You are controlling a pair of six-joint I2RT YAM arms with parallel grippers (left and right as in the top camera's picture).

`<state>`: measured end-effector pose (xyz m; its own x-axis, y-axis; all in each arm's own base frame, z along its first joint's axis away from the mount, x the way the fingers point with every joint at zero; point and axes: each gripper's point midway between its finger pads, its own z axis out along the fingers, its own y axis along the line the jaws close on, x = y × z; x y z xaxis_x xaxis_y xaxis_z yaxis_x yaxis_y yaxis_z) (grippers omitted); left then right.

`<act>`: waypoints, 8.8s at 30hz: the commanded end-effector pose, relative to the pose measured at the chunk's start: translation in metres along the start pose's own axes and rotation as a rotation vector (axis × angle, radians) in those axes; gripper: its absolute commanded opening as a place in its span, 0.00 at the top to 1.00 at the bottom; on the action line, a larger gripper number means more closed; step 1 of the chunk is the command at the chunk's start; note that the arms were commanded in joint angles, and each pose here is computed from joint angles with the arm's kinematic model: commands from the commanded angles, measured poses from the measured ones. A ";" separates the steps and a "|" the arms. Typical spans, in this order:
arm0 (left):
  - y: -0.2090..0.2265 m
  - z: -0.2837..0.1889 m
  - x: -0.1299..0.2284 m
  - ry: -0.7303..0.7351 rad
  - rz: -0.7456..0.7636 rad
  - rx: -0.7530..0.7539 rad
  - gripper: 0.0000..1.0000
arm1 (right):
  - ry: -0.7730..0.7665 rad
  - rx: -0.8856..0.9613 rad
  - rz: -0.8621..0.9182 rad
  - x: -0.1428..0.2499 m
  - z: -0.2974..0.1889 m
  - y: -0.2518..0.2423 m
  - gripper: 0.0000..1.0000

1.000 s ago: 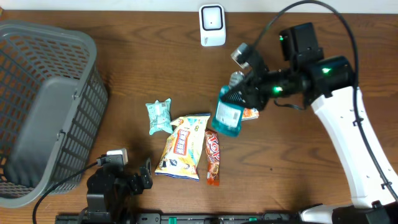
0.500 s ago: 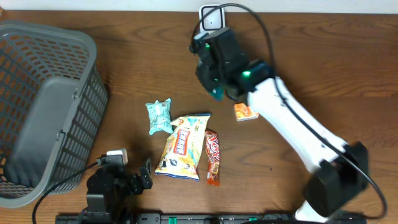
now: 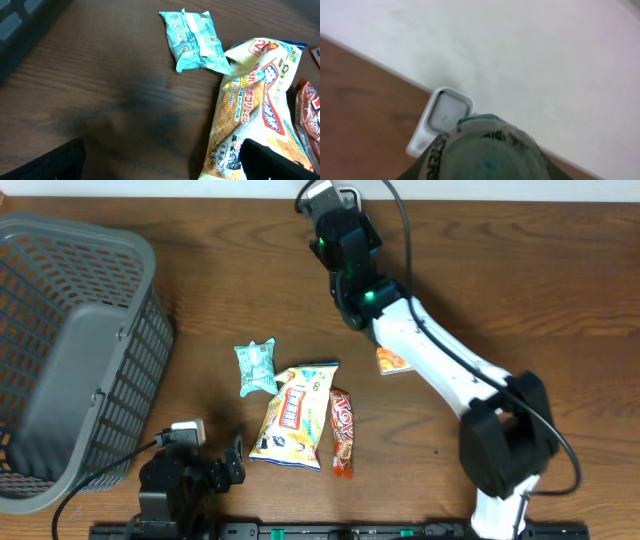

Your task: Scan the item barcode

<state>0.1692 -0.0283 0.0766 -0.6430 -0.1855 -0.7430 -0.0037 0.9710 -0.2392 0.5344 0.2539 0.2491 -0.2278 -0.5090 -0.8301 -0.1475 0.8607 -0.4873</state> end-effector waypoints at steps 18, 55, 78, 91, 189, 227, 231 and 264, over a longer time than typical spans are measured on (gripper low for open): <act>0.002 0.002 0.017 0.065 -0.014 -0.006 0.02 | -0.013 0.359 -0.237 0.003 0.129 0.015 0.99; 0.003 0.002 0.017 0.066 -0.014 -0.007 0.02 | 1.085 0.665 -0.042 0.338 0.063 -0.264 0.99; 0.003 0.002 0.017 0.066 -0.014 -0.007 0.02 | 1.308 0.591 0.576 0.479 -0.035 -0.387 0.03; 0.003 0.002 0.017 0.066 -0.014 -0.007 0.02 | 0.703 0.052 1.134 0.224 -0.039 -0.355 0.01; 0.003 0.002 0.017 0.066 -0.014 -0.007 0.02 | -0.325 -1.798 0.409 0.087 -0.263 0.048 0.99; 0.003 0.002 0.017 0.066 -0.014 -0.007 0.02 | -0.040 -1.665 0.665 0.125 -0.218 0.083 0.99; 0.003 0.002 0.017 0.066 -0.014 -0.007 0.02 | 0.034 -1.458 0.714 0.141 -0.183 0.088 0.99; 0.003 0.002 0.017 0.066 -0.014 -0.007 0.02 | 0.097 -0.219 -0.587 0.073 0.000 -0.010 0.99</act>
<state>0.1681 -0.0282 0.0777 -0.6447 -0.1858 -0.7415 -0.0045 0.9709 -0.2393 0.4827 0.2349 0.1895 -0.1135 -0.7717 -0.6258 -0.5918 0.5584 -0.5813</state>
